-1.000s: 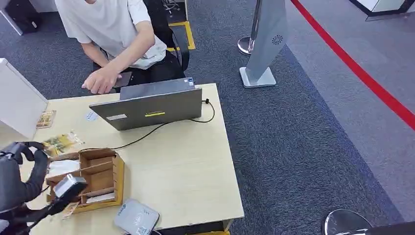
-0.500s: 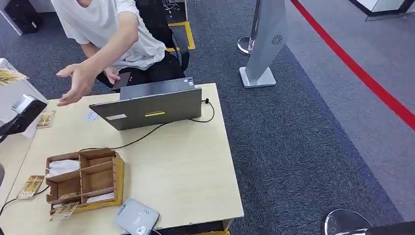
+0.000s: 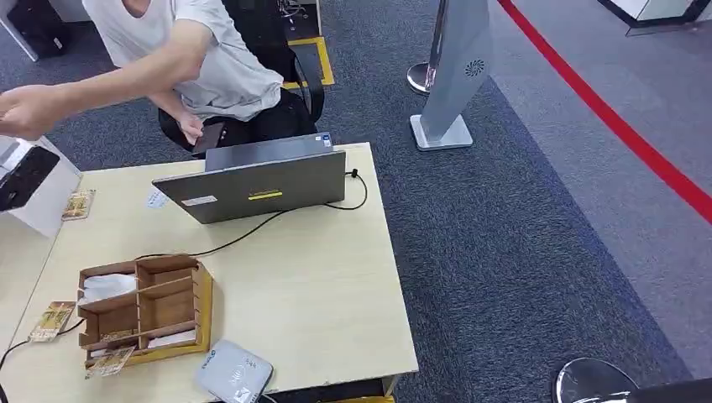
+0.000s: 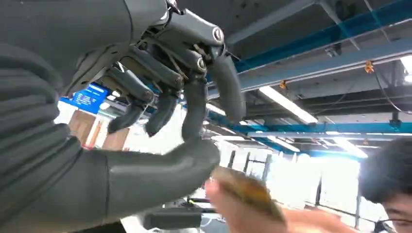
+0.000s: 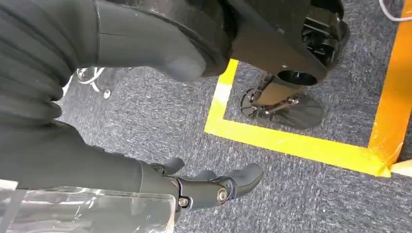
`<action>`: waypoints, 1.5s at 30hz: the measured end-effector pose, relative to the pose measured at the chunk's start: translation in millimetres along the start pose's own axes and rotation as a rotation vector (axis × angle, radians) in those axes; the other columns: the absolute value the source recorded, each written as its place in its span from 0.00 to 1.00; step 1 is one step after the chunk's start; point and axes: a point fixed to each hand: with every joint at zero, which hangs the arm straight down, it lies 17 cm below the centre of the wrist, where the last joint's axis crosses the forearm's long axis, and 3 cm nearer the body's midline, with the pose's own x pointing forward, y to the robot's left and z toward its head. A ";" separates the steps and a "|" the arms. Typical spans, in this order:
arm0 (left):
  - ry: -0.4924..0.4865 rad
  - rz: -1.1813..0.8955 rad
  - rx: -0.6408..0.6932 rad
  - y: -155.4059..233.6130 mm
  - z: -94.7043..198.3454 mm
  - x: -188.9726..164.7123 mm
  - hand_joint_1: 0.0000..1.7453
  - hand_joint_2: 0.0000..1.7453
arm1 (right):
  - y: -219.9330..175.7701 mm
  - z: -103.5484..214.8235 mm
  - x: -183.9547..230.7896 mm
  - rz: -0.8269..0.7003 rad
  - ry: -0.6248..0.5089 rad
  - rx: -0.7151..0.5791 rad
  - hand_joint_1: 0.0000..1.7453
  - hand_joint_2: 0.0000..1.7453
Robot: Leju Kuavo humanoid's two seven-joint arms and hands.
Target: Pass the card to the sensor for recognition and then transmit it.
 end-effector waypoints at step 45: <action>0.660 0.836 0.293 168.6 283.4 -197.1 0.00 1.00 | 9.7 34.6 -62.6 -0.132 0.101 -0.061 0.00 1.00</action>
